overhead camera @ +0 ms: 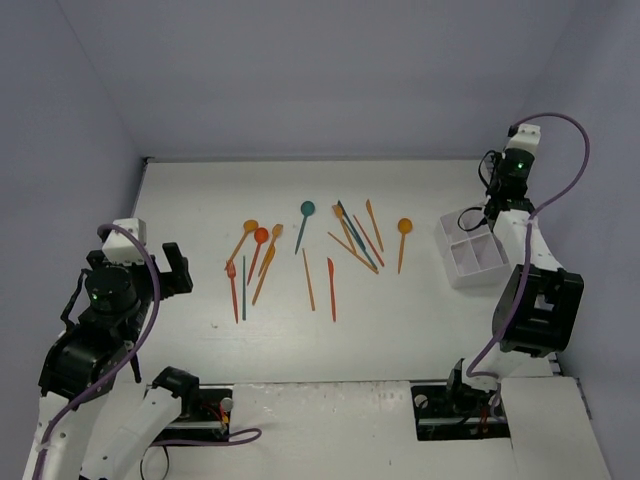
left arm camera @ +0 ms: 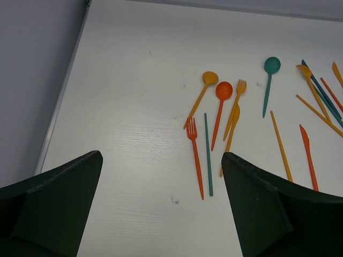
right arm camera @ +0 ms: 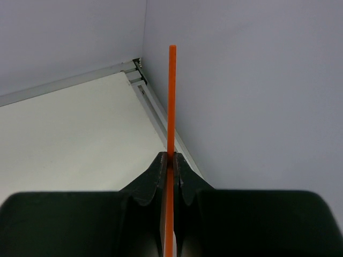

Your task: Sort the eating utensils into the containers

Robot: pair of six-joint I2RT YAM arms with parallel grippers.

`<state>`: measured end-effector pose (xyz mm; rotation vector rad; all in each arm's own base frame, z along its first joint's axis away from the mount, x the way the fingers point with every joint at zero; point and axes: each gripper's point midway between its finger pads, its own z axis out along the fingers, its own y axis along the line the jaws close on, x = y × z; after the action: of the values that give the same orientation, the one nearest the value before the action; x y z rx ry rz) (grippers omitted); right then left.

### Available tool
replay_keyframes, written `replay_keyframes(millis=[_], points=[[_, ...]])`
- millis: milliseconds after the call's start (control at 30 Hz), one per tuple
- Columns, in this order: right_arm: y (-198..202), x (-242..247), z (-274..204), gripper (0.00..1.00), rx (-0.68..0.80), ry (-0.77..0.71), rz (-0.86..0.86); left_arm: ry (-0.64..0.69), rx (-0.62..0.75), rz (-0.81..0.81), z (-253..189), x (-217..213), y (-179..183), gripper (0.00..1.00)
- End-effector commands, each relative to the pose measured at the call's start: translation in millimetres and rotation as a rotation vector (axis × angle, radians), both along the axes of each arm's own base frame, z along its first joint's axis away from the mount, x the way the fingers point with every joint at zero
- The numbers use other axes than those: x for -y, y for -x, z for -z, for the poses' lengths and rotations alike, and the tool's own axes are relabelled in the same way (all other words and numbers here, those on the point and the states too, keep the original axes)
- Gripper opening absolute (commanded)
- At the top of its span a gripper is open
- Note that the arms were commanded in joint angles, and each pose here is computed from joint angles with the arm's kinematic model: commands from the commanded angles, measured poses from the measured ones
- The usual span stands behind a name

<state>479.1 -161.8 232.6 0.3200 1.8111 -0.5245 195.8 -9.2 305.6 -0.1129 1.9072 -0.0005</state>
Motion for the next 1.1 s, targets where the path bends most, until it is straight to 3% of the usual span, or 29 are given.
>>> replay_keyframes(millis=[0,500,767,1067], points=[[-16.7,1.7,-38.6,0.0,0.131,0.023,-0.014,-0.01,0.045,-0.014,-22.3,0.1,-12.4,0.92],[-14.2,1.3,28.4,0.0,0.018,0.001,-0.026,-0.016,0.031,-0.005,-16.8,1.3,-12.6,0.92],[0.1,-2.0,34.0,0.03,0.009,-0.012,-0.021,0.004,0.031,0.012,-15.2,5.3,-10.9,0.92],[20.5,-15.4,7.8,0.47,0.021,-0.044,-0.025,0.025,0.086,0.02,-23.8,2.0,2.0,0.92]])
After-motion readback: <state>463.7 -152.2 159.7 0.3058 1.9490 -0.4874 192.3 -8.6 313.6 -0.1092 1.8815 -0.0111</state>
